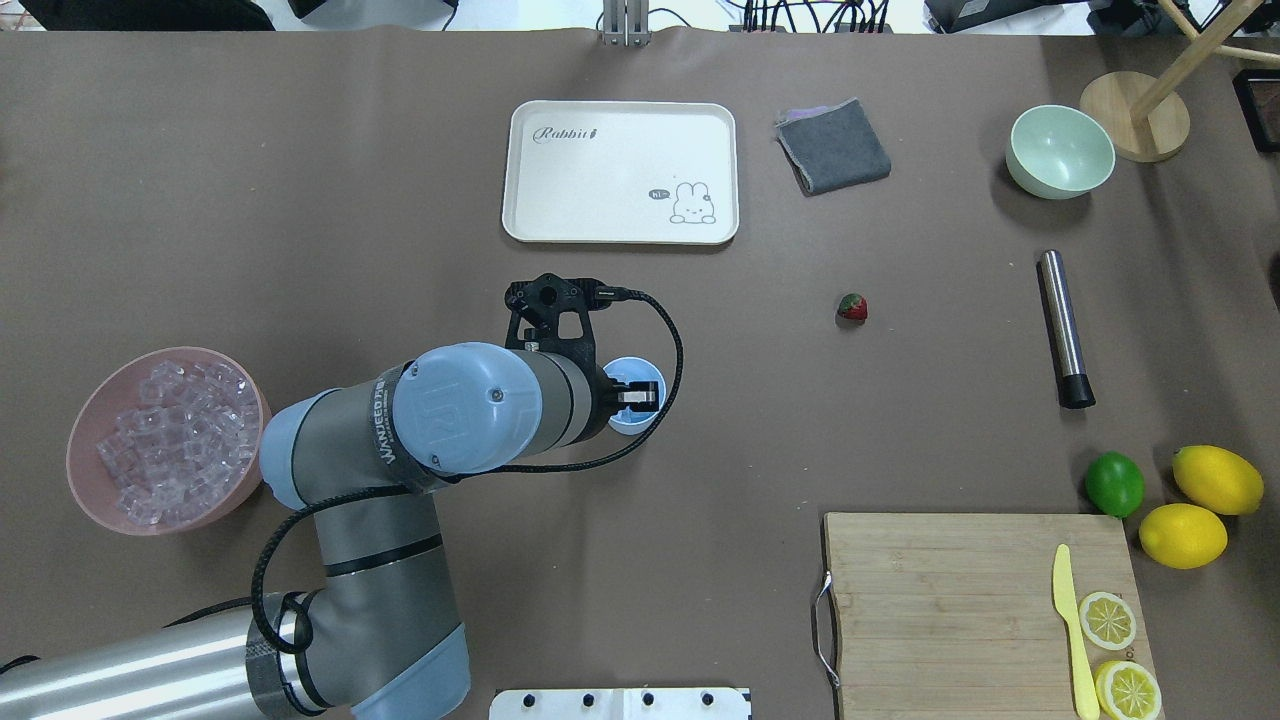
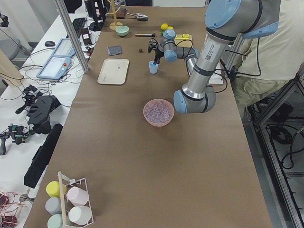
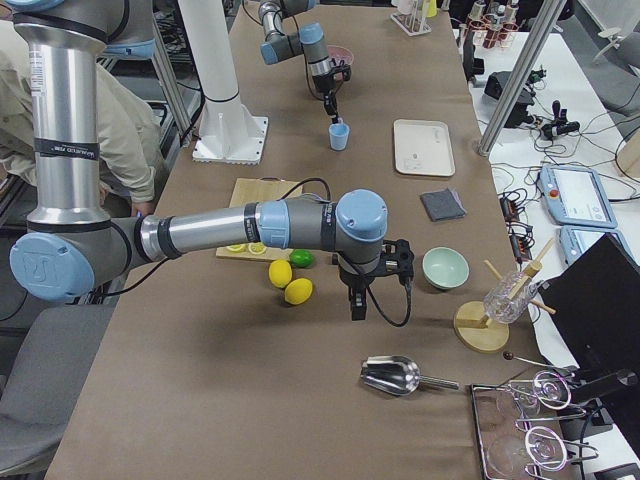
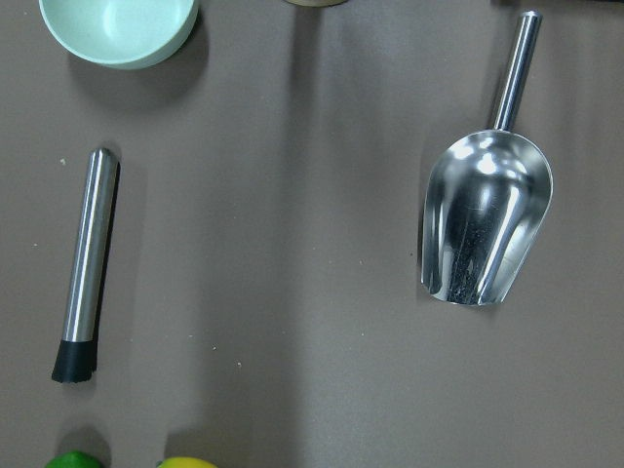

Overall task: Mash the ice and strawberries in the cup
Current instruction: 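Open the left gripper to drop the ice cube into the cup, then withdraw the left arm from the table while the right gripper reaches toward the strawberry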

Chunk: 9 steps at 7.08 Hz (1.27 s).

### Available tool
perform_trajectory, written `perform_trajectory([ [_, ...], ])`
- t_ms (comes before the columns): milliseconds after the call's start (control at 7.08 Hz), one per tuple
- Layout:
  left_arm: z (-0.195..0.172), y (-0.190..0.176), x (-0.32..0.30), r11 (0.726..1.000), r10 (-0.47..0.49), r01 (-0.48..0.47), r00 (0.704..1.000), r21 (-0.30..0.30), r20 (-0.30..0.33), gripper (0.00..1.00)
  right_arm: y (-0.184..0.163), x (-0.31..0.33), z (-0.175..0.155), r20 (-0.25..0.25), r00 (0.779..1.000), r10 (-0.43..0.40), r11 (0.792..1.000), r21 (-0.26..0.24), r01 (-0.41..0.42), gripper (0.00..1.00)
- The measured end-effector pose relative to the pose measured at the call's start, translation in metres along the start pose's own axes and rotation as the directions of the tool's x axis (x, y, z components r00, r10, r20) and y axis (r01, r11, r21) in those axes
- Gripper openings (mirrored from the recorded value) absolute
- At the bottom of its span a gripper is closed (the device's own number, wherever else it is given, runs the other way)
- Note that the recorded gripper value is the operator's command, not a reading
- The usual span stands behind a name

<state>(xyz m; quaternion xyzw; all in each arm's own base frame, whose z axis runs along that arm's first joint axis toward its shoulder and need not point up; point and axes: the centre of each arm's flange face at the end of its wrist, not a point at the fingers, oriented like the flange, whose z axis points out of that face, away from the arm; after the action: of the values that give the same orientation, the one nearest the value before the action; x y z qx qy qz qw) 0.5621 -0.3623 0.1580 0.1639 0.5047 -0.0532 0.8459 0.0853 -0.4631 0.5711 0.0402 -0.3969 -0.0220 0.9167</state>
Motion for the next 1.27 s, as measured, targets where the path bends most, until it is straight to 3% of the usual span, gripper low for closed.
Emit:
perform_trajectory([
  [565,-0.011,-0.013,-0.001,1.0,-0.012,0.012,1.0,0.024,-0.007,0.97,-0.003,-0.005,0.001,0.004,1.0,-0.017,1.0,0.009,0.017,1.0],
  [988,-0.051,-0.081,-0.071,0.992,0.076,-0.084,0.994,0.095,0.082,0.98,-0.049,-0.073,0.005,0.049,0.999,-0.018,1.0,0.015,0.017,1.0],
  [1270,-0.084,-0.135,-0.125,0.993,0.048,-0.06,0.993,0.103,0.11,0.98,-0.08,-0.151,0.024,0.094,0.995,-0.012,1.0,0.021,0.01,1.0],
])
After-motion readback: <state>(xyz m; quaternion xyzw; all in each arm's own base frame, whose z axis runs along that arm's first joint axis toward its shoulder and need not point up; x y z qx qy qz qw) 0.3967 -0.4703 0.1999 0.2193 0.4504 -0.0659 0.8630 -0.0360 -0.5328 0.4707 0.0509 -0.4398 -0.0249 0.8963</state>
